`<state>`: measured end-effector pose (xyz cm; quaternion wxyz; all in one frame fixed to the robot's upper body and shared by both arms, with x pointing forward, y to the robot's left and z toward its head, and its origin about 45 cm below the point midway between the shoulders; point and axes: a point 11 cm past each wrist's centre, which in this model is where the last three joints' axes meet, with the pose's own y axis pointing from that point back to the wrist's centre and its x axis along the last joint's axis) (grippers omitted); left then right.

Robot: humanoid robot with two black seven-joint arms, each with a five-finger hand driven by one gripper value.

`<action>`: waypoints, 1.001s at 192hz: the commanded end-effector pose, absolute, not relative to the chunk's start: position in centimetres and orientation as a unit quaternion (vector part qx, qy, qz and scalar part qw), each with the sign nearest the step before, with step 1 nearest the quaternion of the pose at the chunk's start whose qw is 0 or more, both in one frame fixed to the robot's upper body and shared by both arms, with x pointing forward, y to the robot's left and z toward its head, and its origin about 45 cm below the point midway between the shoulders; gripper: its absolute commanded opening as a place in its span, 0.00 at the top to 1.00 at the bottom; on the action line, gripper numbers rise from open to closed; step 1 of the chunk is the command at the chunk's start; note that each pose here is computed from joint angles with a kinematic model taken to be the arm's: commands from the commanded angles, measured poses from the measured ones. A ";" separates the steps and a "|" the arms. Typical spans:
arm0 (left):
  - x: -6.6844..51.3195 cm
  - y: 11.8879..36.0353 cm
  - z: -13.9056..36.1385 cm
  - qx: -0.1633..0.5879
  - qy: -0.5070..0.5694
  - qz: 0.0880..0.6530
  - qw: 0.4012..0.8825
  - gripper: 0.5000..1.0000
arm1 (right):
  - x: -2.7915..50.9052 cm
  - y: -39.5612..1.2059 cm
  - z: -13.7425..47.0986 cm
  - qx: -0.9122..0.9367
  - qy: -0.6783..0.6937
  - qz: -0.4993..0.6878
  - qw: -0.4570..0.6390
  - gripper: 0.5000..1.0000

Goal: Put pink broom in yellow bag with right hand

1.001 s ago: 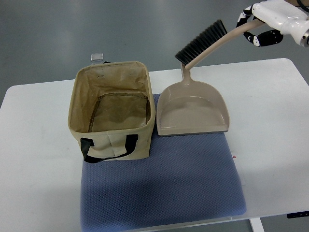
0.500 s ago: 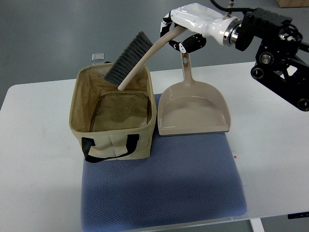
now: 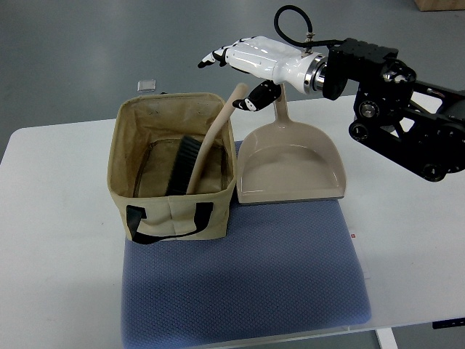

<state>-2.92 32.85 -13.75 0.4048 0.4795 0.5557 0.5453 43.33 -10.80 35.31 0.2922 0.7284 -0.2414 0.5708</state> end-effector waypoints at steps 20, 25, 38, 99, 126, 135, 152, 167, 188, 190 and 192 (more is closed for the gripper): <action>-2.9 32.8 -13.8 0.479 0.556 0.545 0.405 0.00 | 43.7 -11.7 36.2 0.732 -0.267 0.560 0.281 0.18; -2.9 32.8 -13.8 0.479 0.556 0.545 0.405 0.00 | 43.9 -12.1 36.7 0.736 -0.281 0.553 0.272 0.18; -2.9 32.8 -13.8 0.479 0.556 0.545 0.405 0.00 | 44.1 -13.0 36.7 0.749 -0.308 0.526 0.259 0.18; -2.9 32.8 -13.8 0.479 0.556 0.545 0.405 0.00 | 45.0 -20.9 34.6 0.782 -0.458 0.367 0.212 0.18; -2.9 32.8 -13.8 0.479 0.556 0.545 0.405 0.00 | 44.8 -23.9 33.1 0.778 -0.530 0.293 0.167 0.18; -2.9 32.8 -13.8 0.479 0.556 0.545 0.405 0.00 | 44.8 -24.6 32.8 0.774 -0.550 0.273 0.154 0.18; -2.9 32.8 -13.8 0.479 0.556 0.545 0.405 0.00 | 44.7 -26.2 31.6 0.761 -0.596 0.224 0.125 0.18; -2.9 32.8 -13.8 0.479 0.556 0.545 0.405 0.00 | 44.5 -27.4 30.6 0.756 -0.617 0.188 0.111 0.18; -2.9 32.8 -13.8 0.479 0.556 0.545 0.405 0.00 | 43.8 -28.1 28.9 0.757 -0.626 0.159 0.095 0.18; -2.9 32.8 -13.8 0.479 0.556 0.545 0.405 0.00 | 43.7 -28.2 28.8 0.757 -0.626 0.159 0.094 0.18; -2.9 32.8 -13.8 0.479 0.556 0.545 0.405 0.00 | 43.7 -28.3 28.6 0.757 -0.627 0.158 0.094 0.18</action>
